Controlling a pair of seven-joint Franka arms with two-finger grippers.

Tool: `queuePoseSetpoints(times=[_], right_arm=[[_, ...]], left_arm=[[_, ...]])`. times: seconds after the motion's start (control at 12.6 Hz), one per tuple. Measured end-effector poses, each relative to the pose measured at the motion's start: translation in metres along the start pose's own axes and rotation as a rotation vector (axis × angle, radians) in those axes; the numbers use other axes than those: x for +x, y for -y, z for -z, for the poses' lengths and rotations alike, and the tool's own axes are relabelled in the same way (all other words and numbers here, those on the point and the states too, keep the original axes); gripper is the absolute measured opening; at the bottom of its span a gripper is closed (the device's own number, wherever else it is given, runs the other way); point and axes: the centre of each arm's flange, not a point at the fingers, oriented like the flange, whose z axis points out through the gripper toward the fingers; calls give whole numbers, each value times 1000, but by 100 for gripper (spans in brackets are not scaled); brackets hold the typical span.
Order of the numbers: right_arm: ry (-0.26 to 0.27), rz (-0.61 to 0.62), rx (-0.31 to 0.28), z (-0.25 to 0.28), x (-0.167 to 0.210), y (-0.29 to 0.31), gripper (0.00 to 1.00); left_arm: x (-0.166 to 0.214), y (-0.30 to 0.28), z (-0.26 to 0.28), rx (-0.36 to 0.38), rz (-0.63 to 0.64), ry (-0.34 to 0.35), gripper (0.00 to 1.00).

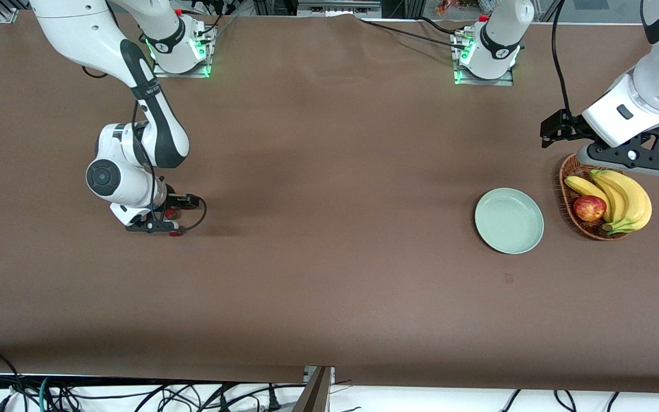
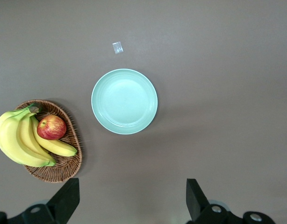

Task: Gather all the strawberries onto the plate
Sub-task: 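Grasp one strawberry with the right gripper and lift it, then set the strawberry mid-table with the right gripper while the left gripper approaches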

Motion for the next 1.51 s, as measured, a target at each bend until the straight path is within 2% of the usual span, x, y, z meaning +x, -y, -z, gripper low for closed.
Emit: queuePoseSetpoints(times=[0.24,0.32,0.4,0.48,0.55,0.79,0.95,1.11,1.35,1.51], right_arm=[[-2,2,1,-5,-3,3,79],[-4,2,1,-7,-4,3,70],[-5,2,1,-9,-4,3,70],[-5,2,0,-9,-4,3,61],[-6,0,2,-10,-4,3,47],[-12,-11,12,-8,-3,3,36],[-13,-11,16,-7,-3,5,36],[-12,-40,48,-2,-2,25,36],[-33,-94,112,26,2,95,36],[-41,-158,190,46,1,152,35]], left_arm=[[0,2,2,0,3,-4,100],[0,2,2,0,3,-4,100],[0,2,2,0,3,-4,100],[0,2,2,0,3,-4,100],[0,2,2,0,3,-4,100],[0,4,3,0,7,-6,100],[0,4,3,0,7,-7,100],[0,4,4,0,8,-8,100],[0,4,4,0,8,-8,100],[0,4,4,0,8,-8,100]])
